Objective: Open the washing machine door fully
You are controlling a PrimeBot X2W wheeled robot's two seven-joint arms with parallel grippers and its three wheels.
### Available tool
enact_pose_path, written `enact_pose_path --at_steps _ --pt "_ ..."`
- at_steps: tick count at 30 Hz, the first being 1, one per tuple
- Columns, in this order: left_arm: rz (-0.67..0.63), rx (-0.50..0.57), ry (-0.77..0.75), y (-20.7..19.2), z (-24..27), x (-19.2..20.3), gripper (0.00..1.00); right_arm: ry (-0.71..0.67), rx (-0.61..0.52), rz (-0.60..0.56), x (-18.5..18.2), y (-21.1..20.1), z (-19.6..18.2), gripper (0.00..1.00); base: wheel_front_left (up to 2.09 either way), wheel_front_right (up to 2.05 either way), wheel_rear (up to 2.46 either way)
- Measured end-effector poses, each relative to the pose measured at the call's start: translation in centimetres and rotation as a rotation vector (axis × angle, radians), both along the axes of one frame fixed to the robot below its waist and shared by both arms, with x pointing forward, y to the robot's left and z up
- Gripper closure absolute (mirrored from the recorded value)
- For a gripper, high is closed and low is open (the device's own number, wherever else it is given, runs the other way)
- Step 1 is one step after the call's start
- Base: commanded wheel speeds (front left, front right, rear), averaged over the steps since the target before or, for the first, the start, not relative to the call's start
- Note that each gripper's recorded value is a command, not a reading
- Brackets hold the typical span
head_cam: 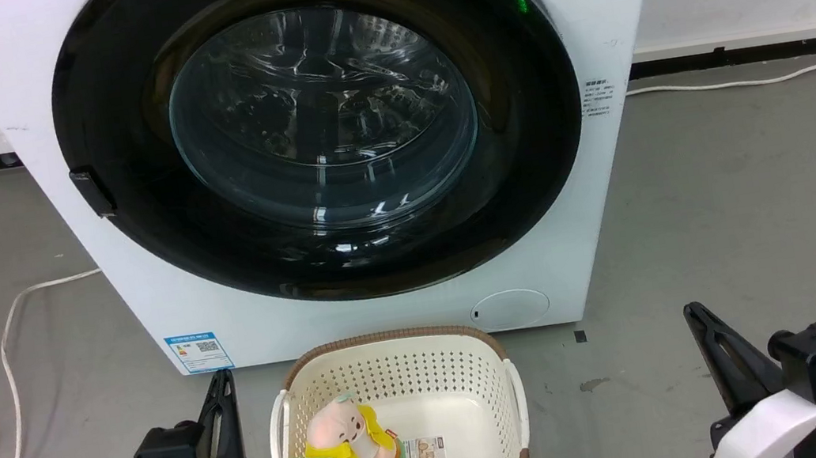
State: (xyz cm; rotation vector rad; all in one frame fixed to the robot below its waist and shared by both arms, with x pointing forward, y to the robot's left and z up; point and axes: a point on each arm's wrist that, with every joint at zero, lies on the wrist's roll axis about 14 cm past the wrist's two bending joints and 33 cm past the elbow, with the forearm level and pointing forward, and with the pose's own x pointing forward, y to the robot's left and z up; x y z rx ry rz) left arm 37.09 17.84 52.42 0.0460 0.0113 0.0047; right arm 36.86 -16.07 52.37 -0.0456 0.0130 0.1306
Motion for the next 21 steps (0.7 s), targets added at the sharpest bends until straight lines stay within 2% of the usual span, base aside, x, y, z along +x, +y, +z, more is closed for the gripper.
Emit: enact_pose_path --at_steps 5,6,21 --pt "0.000 0.000 0.000 0.00 0.00 0.00 1.00 0.000 0.000 0.000 0.00 0.00 0.00 1.00 0.00 0.00 0.00" --pt "0.000 0.000 0.000 0.00 -0.01 0.00 0.00 0.000 0.001 0.000 -0.01 0.01 -0.01 0.00 0.00 0.00 0.00" --pt "-0.008 -0.001 -0.009 -0.33 0.03 0.03 0.00 -0.011 0.022 -0.004 0.03 -0.14 0.13 0.00 0.00 0.00 0.00"
